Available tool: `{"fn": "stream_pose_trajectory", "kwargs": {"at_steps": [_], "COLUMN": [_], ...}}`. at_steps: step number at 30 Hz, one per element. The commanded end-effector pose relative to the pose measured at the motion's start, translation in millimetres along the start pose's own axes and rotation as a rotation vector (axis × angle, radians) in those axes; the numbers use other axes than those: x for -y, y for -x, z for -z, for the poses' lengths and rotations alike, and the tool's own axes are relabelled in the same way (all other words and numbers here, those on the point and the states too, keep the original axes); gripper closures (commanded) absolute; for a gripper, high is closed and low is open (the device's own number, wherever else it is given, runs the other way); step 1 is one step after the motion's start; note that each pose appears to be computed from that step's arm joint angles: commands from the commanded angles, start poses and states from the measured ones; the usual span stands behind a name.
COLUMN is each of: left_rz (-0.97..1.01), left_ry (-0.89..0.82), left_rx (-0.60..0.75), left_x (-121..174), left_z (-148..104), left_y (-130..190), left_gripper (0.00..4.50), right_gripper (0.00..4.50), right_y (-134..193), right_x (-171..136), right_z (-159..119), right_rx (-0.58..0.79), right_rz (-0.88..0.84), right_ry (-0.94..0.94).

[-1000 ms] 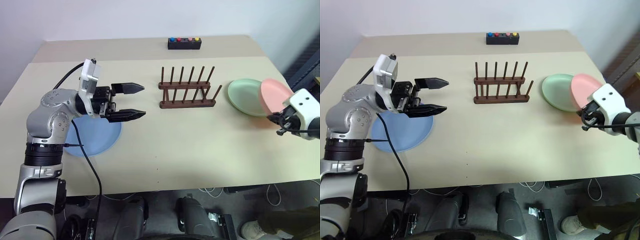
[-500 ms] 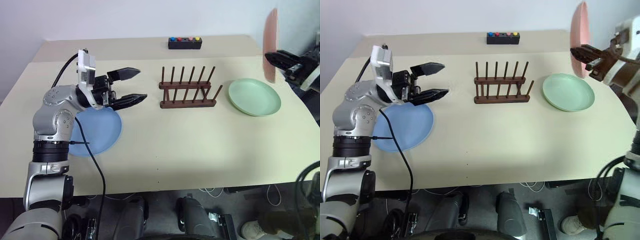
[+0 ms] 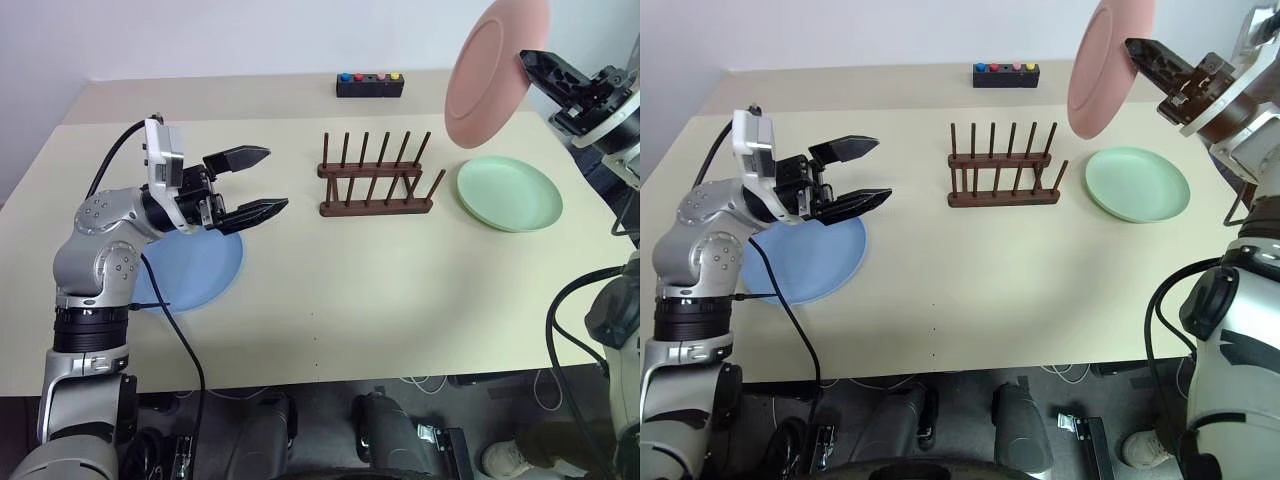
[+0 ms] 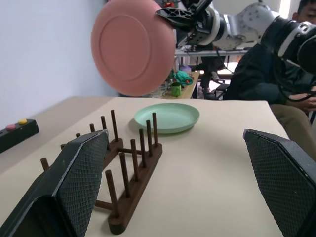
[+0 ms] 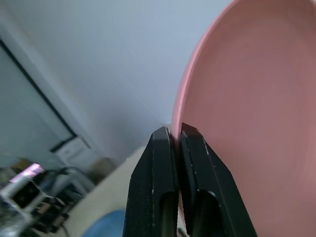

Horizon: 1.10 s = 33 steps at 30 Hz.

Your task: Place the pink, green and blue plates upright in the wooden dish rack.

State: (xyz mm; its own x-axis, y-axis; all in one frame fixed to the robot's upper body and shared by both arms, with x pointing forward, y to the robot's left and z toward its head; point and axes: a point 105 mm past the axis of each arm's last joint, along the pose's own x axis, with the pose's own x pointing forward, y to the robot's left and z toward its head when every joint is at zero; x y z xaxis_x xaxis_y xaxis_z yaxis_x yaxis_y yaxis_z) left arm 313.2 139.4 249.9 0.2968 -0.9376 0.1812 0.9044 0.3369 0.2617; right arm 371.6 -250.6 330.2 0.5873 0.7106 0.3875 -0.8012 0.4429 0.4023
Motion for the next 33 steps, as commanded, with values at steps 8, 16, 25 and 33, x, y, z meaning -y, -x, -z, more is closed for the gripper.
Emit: {"fn": "stream_pose_trajectory", "kwargs": {"at_steps": [8, 16, 25, 33], "left_rz": [0.005, 0.005, 0.008, 0.007], "left_ry": [-0.032, -0.037, -0.039, -0.040], "left_rx": [0.016, -0.001, -0.002, -0.005], "left_x": [5.2, 7.1, 7.6, 8.2], "left_z": [-13.2, -11.7, -13.5, -13.4], "left_y": [2.5, 3.6, 2.9, 3.2], "left_gripper": [0.00, 0.00, 0.00, 0.00], "right_gripper": [4.46, 4.46, 4.46, 4.46], "right_y": [-10.0, -4.8, 0.7, 1.3], "right_x": [4.1, 12.7, 21.9, 28.3], "right_z": [8.5, 16.3, 27.1, 39.5], "right_rx": [-0.003, -0.027, -0.045, -0.068], "right_rz": [-0.081, -0.060, -0.026, -0.003], "right_ry": [-0.042, -0.037, -0.054, -0.076]}}
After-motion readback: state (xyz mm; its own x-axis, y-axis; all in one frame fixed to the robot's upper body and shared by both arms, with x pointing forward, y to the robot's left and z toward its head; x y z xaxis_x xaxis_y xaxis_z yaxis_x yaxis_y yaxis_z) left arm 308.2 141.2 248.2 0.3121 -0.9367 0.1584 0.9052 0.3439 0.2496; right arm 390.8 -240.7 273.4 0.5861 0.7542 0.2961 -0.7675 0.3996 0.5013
